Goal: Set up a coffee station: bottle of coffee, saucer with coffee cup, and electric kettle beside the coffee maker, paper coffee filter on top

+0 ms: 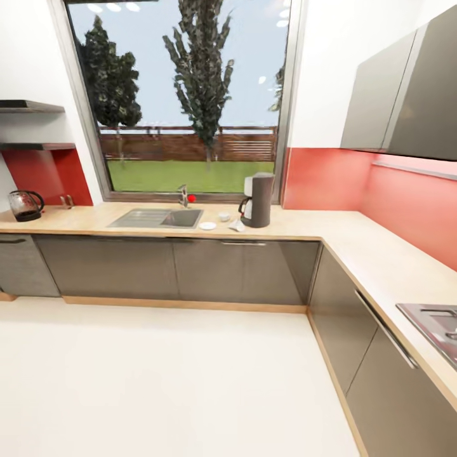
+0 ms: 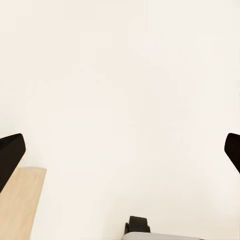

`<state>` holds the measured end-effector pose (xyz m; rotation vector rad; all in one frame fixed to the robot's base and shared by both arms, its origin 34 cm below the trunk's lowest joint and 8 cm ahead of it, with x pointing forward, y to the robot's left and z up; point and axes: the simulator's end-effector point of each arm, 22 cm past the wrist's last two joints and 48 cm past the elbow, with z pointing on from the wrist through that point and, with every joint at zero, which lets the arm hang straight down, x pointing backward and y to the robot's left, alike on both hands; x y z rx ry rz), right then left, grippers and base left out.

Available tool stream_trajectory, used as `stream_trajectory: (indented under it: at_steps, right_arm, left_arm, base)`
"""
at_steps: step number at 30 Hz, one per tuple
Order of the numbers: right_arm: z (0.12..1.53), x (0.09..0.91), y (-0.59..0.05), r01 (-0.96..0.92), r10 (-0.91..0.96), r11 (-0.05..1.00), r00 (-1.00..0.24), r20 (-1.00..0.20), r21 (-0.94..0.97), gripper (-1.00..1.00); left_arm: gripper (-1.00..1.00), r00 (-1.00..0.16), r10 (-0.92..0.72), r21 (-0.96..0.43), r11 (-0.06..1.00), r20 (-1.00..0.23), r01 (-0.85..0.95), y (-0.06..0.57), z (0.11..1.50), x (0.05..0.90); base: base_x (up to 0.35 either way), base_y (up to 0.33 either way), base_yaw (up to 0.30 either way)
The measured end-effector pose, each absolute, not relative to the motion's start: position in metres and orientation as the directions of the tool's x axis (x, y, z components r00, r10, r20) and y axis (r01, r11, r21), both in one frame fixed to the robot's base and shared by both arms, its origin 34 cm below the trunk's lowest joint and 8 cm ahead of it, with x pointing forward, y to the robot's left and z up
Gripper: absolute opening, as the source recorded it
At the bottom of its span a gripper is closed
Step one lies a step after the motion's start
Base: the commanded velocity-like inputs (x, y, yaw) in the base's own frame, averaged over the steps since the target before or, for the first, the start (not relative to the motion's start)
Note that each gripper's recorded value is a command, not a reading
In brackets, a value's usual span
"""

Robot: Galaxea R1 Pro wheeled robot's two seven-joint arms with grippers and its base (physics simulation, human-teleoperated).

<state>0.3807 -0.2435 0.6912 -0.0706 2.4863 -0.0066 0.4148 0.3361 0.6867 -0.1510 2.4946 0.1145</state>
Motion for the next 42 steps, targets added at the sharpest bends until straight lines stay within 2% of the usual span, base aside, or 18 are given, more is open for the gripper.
stream_trajectory:
  at_steps: [42]
  right_arm:
    - [0.6907,0.3797,-0.2378,-0.045,-0.043,0.999,-0.794,-0.607,-0.011,1.00]
  left_arm:
    - [1.00,-0.796,-0.078,0.051,0.989,-0.601,-0.136,0.3395,0.6870,0.4148]
  base:
    - [0.338,0.000,0.000]
